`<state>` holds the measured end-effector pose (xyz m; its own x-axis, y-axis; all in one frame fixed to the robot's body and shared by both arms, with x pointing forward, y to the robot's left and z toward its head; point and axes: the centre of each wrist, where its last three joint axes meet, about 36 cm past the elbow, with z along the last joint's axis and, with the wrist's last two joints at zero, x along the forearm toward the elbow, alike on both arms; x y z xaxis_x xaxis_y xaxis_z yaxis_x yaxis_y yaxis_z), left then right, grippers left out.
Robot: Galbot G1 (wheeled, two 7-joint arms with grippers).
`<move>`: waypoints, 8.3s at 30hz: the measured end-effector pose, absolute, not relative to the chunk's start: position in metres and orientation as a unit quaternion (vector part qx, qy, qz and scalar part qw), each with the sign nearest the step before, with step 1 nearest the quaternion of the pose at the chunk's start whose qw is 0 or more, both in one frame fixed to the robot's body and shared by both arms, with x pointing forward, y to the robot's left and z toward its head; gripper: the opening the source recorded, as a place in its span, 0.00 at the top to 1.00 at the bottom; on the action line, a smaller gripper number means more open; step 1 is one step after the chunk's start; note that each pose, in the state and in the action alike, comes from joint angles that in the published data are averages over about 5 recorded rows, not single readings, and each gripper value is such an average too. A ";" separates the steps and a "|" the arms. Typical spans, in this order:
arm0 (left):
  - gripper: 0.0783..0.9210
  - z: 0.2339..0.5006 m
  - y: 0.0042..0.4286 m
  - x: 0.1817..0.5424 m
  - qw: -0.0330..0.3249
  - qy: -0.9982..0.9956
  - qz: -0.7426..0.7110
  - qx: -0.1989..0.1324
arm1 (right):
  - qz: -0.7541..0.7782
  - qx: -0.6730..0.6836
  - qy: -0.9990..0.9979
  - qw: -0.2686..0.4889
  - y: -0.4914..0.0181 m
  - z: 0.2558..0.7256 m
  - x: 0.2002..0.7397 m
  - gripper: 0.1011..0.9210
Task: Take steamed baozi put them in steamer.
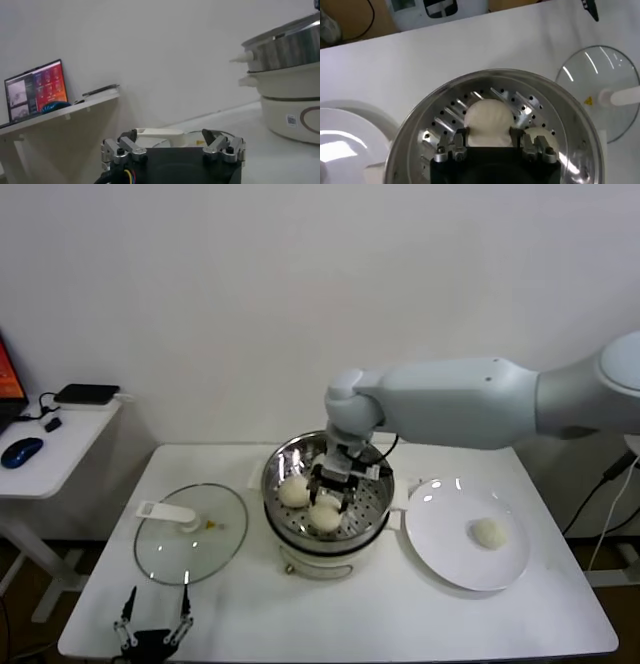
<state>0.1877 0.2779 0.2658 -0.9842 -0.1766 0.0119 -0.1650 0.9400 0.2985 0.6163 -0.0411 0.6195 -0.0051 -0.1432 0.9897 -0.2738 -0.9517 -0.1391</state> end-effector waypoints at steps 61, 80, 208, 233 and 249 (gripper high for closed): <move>0.12 0.257 0.275 0.180 0.033 -0.983 -0.162 0.075 | 0.542 0.504 -0.470 0.481 -0.409 0.524 0.642 0.12; 0.12 0.256 0.276 0.181 0.034 -0.983 -0.165 0.076 | 0.537 0.490 -0.477 0.494 -0.418 0.480 0.637 0.12; 0.12 0.269 0.281 0.197 0.005 -0.984 -0.152 0.089 | 0.263 0.377 -0.885 0.066 -0.271 0.553 0.550 0.12; 0.12 0.270 0.281 0.194 0.002 -0.985 -0.151 0.089 | -0.006 0.167 -0.982 -0.082 -0.304 0.365 0.348 0.12; 0.12 0.277 0.279 0.193 -0.003 -0.985 -0.150 0.088 | -0.051 0.107 -0.992 -0.050 -0.282 0.291 0.234 0.12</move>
